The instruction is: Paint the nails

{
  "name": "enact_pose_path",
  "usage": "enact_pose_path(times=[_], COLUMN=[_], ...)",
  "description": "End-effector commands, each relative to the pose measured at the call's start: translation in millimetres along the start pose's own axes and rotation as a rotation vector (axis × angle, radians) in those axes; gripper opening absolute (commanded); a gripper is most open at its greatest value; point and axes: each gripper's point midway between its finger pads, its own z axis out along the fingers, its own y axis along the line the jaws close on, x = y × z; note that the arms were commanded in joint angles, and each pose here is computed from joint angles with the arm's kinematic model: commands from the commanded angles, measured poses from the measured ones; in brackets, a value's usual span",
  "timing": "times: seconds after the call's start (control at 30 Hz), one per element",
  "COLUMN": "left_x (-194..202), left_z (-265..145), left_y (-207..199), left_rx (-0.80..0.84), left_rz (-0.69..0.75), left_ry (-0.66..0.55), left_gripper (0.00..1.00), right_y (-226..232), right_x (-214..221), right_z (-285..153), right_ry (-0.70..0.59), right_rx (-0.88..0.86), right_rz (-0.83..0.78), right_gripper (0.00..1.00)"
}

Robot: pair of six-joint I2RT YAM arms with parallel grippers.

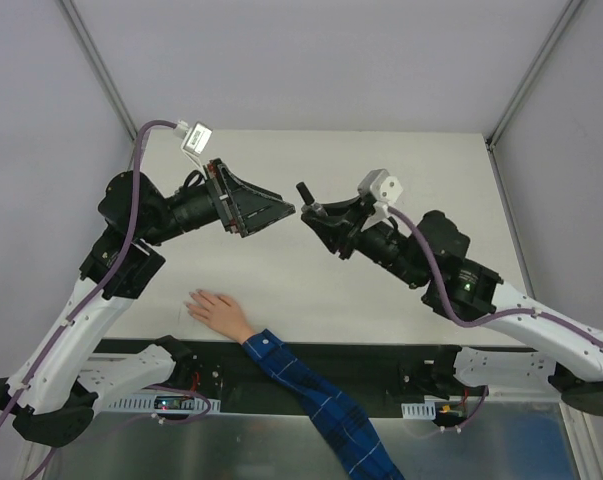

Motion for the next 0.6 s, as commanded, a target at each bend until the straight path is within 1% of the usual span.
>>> enact_pose_path(times=[0.0,0.03,0.07,0.13,0.23,0.27,0.33,0.37,0.4,0.47,0.5,0.57], left_x=[-1.8,-1.0,1.7,2.2,2.5,2.1,1.4,1.5,2.0,2.1,2.8,3.5], left_z=[-6.0,-5.6,-5.6,-1.8,-0.8,-0.8,-1.0,-0.7,-0.4,0.0,0.1,1.2], left_y=[-30.4,-32.0,-34.4,-33.4,-34.8,-35.3,-38.3,-38.1,-38.9,-39.3,-39.5,-39.2], left_rx=[0.153,0.167,0.187,0.197,0.206,0.208,0.22,0.221,0.227,0.231,0.234,0.237], left_rz=[0.049,0.049,0.047,0.039,0.034,0.034,0.037,0.037,0.037,0.038,0.038,0.039], left_ry=[-0.014,-0.01,0.005,0.014,0.023,0.022,0.024,0.025,0.03,0.033,0.038,0.045], left_gripper=[0.87,0.87,0.88,0.87,0.86,0.85,0.79,0.75,0.67,0.6,0.48,0.36], right_y=[36.8,31.5,39.4,39.6,45.7,49.8,50.1,50.6,49.4,47.1,45.0,37.2], right_x=[-13.5,-18.3,-15.2,-23.5,-25.4,-23.3,-25.1,-23.5,-22.6,-23.0,-21.9,-20.2], right_z=[-14.4,-13.1,-15.5,-15.8,-14.7,-14.1,-12.3,-11.2,-10.1,-8.6,-7.2,-3.3], right_ry=[-0.027,-0.043,-0.034,-0.062,-0.065,-0.052,-0.057,-0.053,-0.054,-0.061,-0.06,-0.062], right_rx=[-0.306,-0.309,-0.369,-0.402,-0.459,-0.486,-0.493,-0.495,-0.489,-0.476,-0.465,-0.414], right_rz=[0.256,0.306,0.324,0.372,0.4,0.415,0.42,0.429,0.431,0.431,0.43,0.427], right_gripper=[0.0,0.0,0.0,0.0,0.0,0.0,0.0,0.0,0.0,0.01,0.0,0.0])
